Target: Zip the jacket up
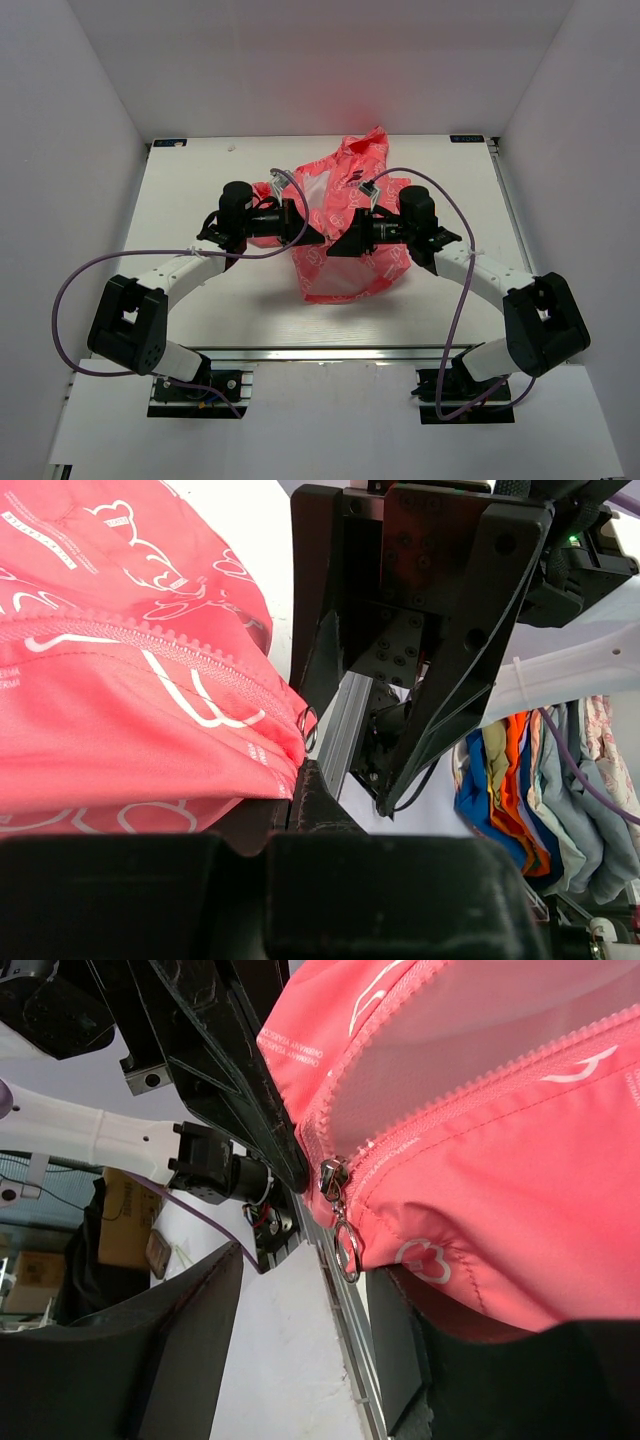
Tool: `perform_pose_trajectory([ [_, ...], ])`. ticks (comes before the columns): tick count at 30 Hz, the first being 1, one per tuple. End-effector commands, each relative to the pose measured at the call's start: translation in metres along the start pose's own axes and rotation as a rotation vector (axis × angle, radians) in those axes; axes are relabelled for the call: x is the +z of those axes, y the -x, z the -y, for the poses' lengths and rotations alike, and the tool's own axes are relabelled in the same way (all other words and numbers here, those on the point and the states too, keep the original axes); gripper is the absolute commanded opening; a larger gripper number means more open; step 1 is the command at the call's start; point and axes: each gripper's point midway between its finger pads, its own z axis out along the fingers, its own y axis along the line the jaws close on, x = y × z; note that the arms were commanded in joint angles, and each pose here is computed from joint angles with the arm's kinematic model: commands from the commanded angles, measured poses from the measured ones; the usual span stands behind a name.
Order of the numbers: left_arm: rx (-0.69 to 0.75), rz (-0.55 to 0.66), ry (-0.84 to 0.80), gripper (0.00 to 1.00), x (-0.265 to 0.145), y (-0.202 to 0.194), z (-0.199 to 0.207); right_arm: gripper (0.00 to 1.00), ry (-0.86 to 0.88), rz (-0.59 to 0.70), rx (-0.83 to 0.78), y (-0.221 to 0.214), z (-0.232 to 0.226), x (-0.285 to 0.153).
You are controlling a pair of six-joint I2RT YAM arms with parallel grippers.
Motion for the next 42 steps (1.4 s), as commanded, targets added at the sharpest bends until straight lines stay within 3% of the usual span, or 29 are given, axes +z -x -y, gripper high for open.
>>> perform_pose_trajectory([
  [1, 0.031, 0.009, -0.013, 0.00, -0.002, 0.002, 0.008, 0.57, 0.053, 0.043, -0.079, 0.025, -0.023, 0.000],
  [12, 0.018, 0.024, 0.038, 0.00, -0.001, 0.004, -0.001, 0.55, -0.032, 0.035, -0.067, 0.014, -0.017, -0.007],
  [42, 0.036, 0.003, -0.007, 0.00, -0.003, 0.002, 0.008, 0.53, -0.087, 0.066, -0.060, 0.035, 0.001, 0.007],
])
